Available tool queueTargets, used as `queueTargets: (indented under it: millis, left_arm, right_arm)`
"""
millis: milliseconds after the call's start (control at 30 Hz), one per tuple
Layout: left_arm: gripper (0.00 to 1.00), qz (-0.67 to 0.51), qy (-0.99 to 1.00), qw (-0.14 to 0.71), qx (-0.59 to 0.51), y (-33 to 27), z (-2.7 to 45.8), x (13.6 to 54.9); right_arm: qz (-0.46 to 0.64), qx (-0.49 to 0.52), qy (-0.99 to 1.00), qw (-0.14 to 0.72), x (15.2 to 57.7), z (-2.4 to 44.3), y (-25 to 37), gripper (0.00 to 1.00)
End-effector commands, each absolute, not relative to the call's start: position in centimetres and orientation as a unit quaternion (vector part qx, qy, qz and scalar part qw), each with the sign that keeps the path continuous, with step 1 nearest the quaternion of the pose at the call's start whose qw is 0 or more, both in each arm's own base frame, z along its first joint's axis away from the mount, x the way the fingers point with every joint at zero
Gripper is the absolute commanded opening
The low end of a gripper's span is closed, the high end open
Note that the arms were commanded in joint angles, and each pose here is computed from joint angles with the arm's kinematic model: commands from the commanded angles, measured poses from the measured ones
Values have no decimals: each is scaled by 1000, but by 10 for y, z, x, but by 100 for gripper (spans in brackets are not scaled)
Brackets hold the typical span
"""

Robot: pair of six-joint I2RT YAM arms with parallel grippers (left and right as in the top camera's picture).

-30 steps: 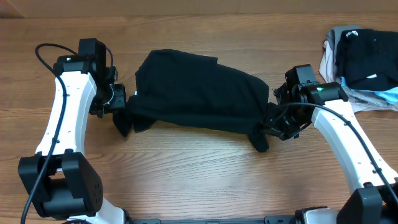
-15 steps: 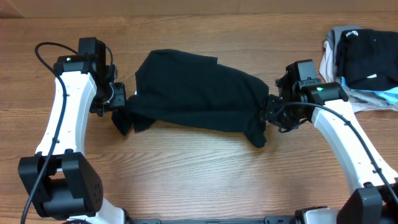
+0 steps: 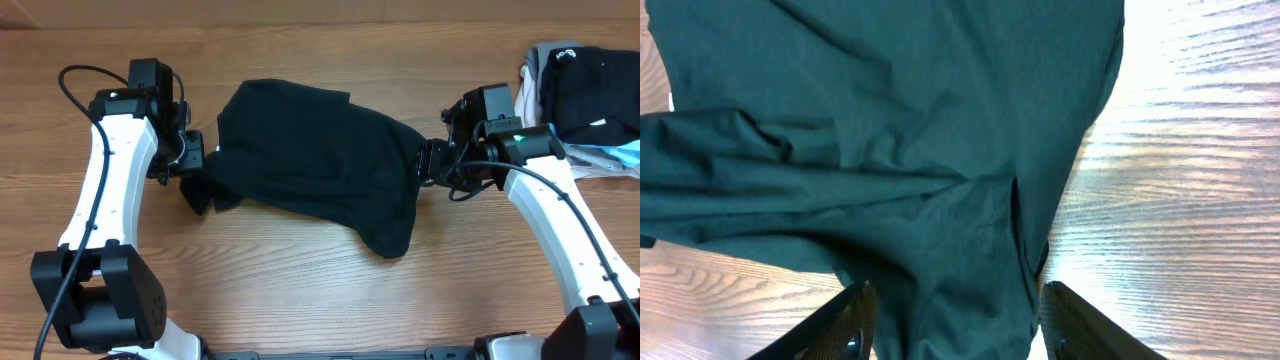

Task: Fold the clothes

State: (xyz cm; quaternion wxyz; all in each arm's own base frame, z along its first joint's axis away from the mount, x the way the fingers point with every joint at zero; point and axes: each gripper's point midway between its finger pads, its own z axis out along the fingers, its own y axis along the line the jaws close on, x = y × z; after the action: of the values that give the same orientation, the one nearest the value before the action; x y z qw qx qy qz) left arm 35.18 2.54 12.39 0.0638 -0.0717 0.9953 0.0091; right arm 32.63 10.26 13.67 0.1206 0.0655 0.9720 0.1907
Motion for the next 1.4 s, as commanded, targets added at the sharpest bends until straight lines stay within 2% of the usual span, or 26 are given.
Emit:
queueTargets:
  millis: [0,200,433,767,1367]
  left_arm:
    - [4,15,994,72,-82,26,125,354]
    - [5,14,993,80,-82,26,126,358]
    - [4,14,993,81,-82,26,126,358]
    - [4,14,993,81,-82,26,126,359]
    - [4,14,993,85,-82,26,126,360]
  right_arm:
    - [184,49,977,98,320,124,111,57]
    - [167,28,984,63,304,93,130,59]
    - [139,39,985,92,325,63,124,58]
    - [95,45,988,115,344,45,112,56]
    - [74,72,991,89,334,39,97,28]
